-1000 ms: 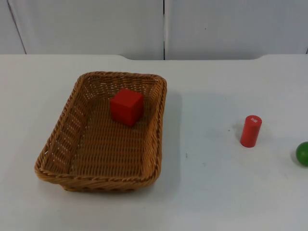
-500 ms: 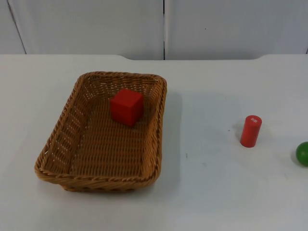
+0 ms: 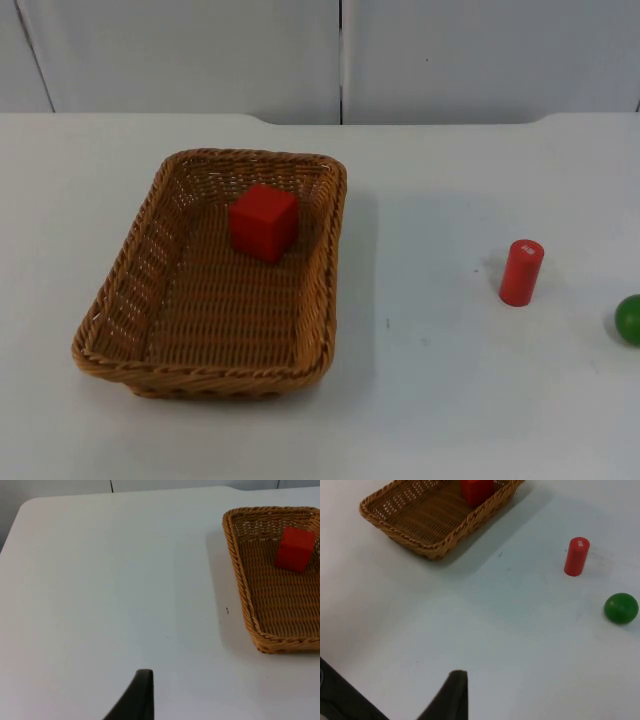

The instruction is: Pick up the basket with the left hand and place the object to the left of the red cylinder into the basket with the right hand.

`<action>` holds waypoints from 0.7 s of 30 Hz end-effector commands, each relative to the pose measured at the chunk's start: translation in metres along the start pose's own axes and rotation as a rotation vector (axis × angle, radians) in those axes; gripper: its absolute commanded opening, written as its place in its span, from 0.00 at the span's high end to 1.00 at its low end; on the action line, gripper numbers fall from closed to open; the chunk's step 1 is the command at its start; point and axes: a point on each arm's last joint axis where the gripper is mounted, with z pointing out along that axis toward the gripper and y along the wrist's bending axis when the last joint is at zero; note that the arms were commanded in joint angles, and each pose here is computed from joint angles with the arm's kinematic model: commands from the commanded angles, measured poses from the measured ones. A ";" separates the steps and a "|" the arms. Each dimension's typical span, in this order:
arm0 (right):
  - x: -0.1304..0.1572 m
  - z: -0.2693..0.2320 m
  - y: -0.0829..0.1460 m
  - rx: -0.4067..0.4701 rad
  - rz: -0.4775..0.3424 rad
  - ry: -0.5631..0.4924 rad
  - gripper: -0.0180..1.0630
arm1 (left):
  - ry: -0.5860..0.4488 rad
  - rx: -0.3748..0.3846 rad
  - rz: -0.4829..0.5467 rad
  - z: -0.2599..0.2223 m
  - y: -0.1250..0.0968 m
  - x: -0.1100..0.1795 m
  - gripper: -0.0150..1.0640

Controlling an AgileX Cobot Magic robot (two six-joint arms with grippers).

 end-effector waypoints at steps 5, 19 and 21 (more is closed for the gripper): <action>0.001 0.000 0.001 -0.005 0.006 -0.005 0.01 | -0.009 0.009 -0.002 0.001 -0.001 0.000 0.01; 0.001 0.000 0.001 -0.005 0.008 -0.005 0.01 | -0.009 0.009 -0.002 0.001 -0.001 0.000 0.01; 0.001 0.000 0.001 -0.005 0.008 -0.005 0.01 | -0.009 0.009 -0.002 0.001 -0.001 0.000 0.01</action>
